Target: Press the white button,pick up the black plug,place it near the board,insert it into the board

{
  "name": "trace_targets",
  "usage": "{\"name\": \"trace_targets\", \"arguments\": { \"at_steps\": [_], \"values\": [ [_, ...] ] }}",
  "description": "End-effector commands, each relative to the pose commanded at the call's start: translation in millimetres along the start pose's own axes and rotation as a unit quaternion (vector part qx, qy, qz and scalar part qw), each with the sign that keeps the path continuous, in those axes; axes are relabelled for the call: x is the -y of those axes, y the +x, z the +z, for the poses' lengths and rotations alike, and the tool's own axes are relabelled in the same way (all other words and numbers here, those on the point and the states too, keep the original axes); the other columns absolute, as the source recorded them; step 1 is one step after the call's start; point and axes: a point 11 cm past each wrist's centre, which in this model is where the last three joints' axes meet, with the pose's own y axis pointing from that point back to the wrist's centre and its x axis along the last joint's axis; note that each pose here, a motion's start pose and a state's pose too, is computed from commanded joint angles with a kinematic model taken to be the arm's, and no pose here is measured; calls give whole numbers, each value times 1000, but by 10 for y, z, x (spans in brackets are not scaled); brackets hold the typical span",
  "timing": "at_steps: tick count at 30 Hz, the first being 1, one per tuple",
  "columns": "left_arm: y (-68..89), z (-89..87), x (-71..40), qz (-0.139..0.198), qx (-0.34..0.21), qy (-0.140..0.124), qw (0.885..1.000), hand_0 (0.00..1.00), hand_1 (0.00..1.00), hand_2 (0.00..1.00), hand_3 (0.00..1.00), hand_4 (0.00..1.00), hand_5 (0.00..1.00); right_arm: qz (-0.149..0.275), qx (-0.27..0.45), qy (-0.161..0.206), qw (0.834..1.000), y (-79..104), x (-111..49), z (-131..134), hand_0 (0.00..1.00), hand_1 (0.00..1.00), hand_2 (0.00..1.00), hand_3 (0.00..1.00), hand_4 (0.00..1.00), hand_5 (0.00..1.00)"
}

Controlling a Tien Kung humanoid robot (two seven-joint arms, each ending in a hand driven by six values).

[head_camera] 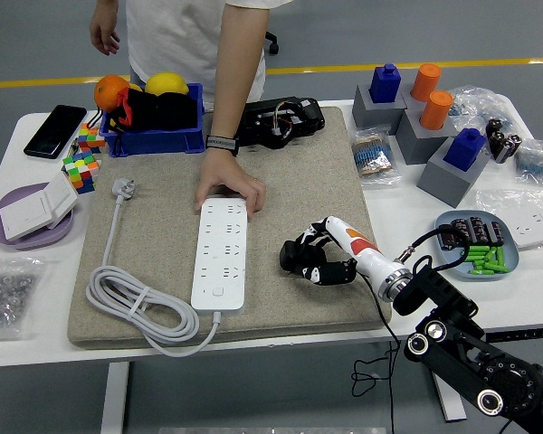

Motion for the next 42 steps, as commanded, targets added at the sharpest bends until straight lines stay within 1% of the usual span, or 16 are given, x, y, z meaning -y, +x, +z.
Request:
{"name": "trace_targets", "arguments": {
  "at_steps": [5,6,11,12,17,18,25,36,42],
  "values": [
    [-2,-1,0,0,-1,0,1000,653,643,644,685,583,26,1,0,0,1000,6,12,-2,604,637,610,409,855,18],
    [-2,1,0,0,-1,0,1000,653,643,644,685,583,26,1,0,-1,1000,10,16,0,605,638,611,476,859,12],
    [-8,13,-2,-1,-2,-2,1000,653,643,644,685,583,26,-2,-3,-6,1000,7,25,22,605,638,611,476,859,12],
    [-9,15,-2,-1,-2,-2,1000,653,643,644,685,583,26,-2,-4,-7,1000,6,27,25,607,640,619,522,842,2],
    [-13,16,-2,-1,-3,-2,1000,653,643,644,685,583,26,-4,-5,-10,1000,-3,31,36,607,640,619,522,842,2],
    [-14,16,-2,-1,-3,-2,1000,652,643,643,685,583,26,-4,-5,-11,1000,-5,31,44,611,642,624,545,832,2],
    [-11,25,-3,-1,-4,-3,1000,652,643,643,685,584,26,-6,-5,-17,1000,-15,25,95,611,642,623,532,835,2],
    [-11,33,-5,-1,-5,-4,1000,651,643,642,685,583,26,-3,-2,-10,1000,3,25,73,594,629,609,505,842,2],
    [-11,31,-5,-1,-5,-4,1000,651,643,641,684,584,27,-2,0,-3,1000,16,27,28,606,637,616,508,841,2]
  ]
}}
